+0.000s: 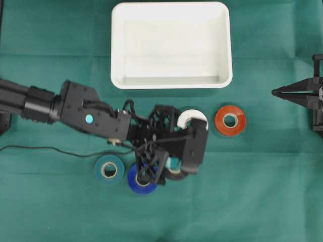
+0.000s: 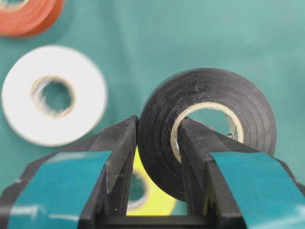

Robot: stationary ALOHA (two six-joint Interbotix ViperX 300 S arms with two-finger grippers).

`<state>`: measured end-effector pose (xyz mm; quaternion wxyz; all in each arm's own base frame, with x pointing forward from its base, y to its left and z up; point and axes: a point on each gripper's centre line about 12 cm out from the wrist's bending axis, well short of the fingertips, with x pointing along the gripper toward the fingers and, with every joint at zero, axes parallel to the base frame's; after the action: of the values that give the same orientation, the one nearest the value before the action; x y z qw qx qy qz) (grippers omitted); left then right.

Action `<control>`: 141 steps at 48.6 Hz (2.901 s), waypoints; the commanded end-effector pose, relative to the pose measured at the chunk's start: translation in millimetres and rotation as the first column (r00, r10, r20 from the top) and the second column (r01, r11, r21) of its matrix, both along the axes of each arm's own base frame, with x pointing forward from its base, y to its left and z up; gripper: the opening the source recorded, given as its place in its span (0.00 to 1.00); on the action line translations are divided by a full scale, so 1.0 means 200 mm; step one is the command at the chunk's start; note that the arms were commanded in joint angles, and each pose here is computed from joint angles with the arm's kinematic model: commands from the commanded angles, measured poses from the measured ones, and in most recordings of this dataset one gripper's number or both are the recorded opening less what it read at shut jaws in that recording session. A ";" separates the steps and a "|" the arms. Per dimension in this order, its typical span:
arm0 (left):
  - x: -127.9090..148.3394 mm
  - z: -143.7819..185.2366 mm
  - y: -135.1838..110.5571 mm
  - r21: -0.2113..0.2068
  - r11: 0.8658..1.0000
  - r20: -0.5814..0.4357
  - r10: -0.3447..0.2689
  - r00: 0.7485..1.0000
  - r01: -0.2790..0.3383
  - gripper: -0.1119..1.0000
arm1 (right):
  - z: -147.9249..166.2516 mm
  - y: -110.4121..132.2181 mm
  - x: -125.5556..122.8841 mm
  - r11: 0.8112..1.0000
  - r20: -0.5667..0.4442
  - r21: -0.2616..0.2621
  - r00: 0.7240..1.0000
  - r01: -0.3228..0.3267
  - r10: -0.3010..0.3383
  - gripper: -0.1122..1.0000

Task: Put the tape into the white case with the left arm.
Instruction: 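Lift the black tape with the left gripper and carry it into the white case, then open the left gripper, release the black tape, and withdraw left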

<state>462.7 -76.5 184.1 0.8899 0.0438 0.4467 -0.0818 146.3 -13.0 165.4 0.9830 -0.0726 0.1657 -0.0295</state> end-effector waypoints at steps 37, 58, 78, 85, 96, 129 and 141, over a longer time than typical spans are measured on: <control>-0.32 0.02 0.76 0.002 0.939 0.003 0.345 0.939 -0.345 0.33 | 0.02 0.00 0.01 1.000 0.006 0.001 1.000 0.001 -0.001 0.02; -0.45 -0.07 1.02 0.002 0.881 0.014 0.474 0.881 -0.474 0.33 | 0.02 0.00 0.01 1.000 0.006 0.001 1.000 0.001 -0.001 0.02; -0.47 -0.11 1.04 0.002 0.874 0.025 0.485 0.874 -0.486 0.33 | 0.02 0.00 0.01 1.000 0.006 0.001 1.000 0.001 -0.001 0.02; -0.47 -0.11 1.05 0.002 0.873 0.028 0.487 0.873 -0.487 0.35 | 0.02 0.00 0.01 1.000 0.006 0.001 1.000 0.001 -0.001 0.02; -0.48 -0.11 1.04 0.001 0.874 0.027 0.487 0.873 -0.487 0.90 | 0.01 0.00 0.01 1.000 0.005 0.000 1.000 0.001 -0.001 0.02; -0.68 0.06 0.84 -0.016 0.905 0.104 0.424 0.900 -0.425 0.88 | 0.02 0.00 0.01 1.000 0.009 0.001 1.000 0.001 -0.001 0.02; -0.83 0.07 0.75 -0.019 0.916 0.115 0.400 0.910 -0.400 0.88 | 0.02 0.00 0.01 1.000 0.009 0.001 1.000 0.001 -0.001 0.02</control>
<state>301.4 75.6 186.9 0.9036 -0.0448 0.4126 0.1059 146.3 -12.7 165.4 0.9831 -0.0728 0.1657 -0.0287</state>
